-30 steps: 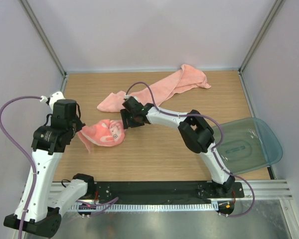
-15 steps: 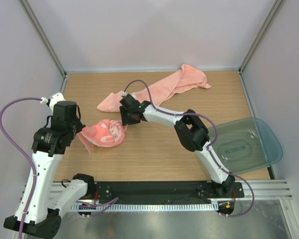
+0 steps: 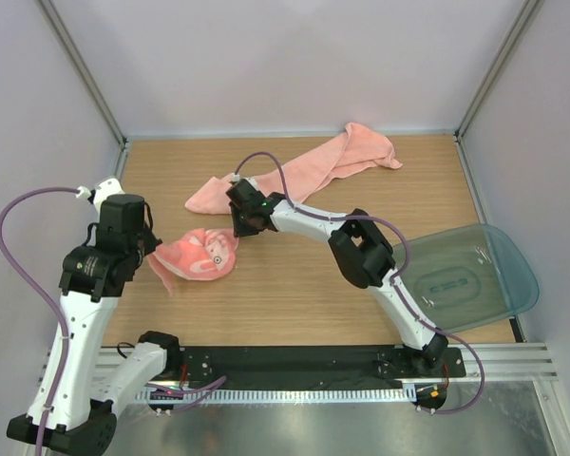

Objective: Roll the towels
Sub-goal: Flatten the towel

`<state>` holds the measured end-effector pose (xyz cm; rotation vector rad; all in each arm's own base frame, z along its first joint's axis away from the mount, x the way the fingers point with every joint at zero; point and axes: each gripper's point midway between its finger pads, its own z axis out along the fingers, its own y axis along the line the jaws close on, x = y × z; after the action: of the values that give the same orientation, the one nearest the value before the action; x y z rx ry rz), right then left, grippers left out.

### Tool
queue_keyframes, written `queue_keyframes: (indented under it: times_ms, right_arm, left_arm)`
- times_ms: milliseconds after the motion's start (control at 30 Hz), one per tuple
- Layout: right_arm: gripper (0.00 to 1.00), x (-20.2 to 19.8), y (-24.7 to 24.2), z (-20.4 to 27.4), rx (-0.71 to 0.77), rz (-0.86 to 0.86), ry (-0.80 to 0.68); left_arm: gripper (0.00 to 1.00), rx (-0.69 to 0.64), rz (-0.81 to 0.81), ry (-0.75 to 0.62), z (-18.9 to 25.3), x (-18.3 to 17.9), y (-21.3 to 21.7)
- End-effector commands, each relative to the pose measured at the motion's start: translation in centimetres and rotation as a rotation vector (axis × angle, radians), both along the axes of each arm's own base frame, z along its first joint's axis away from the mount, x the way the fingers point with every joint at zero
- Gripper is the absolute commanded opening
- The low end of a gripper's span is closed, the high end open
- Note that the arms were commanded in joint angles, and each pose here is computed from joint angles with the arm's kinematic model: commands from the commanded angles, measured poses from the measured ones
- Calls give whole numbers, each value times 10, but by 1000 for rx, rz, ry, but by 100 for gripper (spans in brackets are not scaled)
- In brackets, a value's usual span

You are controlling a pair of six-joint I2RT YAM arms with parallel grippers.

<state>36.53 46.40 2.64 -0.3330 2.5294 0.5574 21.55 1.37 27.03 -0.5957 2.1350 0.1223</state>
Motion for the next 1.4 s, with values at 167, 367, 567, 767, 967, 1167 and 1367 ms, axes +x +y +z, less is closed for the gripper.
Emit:
queue_keyframes:
  times_ms: [167, 367, 567, 767, 967, 1167, 1367]
  right_arm:
    - [1, -5, -8, -33, -49, -13, 51]
    - [1, 6, -16, -17, -11, -49, 13]
    - [1, 28, -56, 42, 50, -126, -58]
    - [1, 20, -107, 88, 77, -189, -117]
    - [1, -5, -142, 106, 61, -189, -146]
    - [35, -11, -121, 93, 79, -96, -71]
    - [57, -2, -78, 75, 45, 3, -20]
  left_arm:
    - [0, 10, 4, -43, 7, 2, 3]
    - [0, 12, 1, -37, 4, 3, 2]
    - [0, -16, -29, -78, 19, 2, -3]
    - [0, -67, -79, -95, 25, 6, -16]
    - [0, -129, -138, -75, 22, 16, -34]
    - [0, -116, -111, -92, 22, 14, -28]
    - [0, -69, -108, -73, -7, 6, -20]
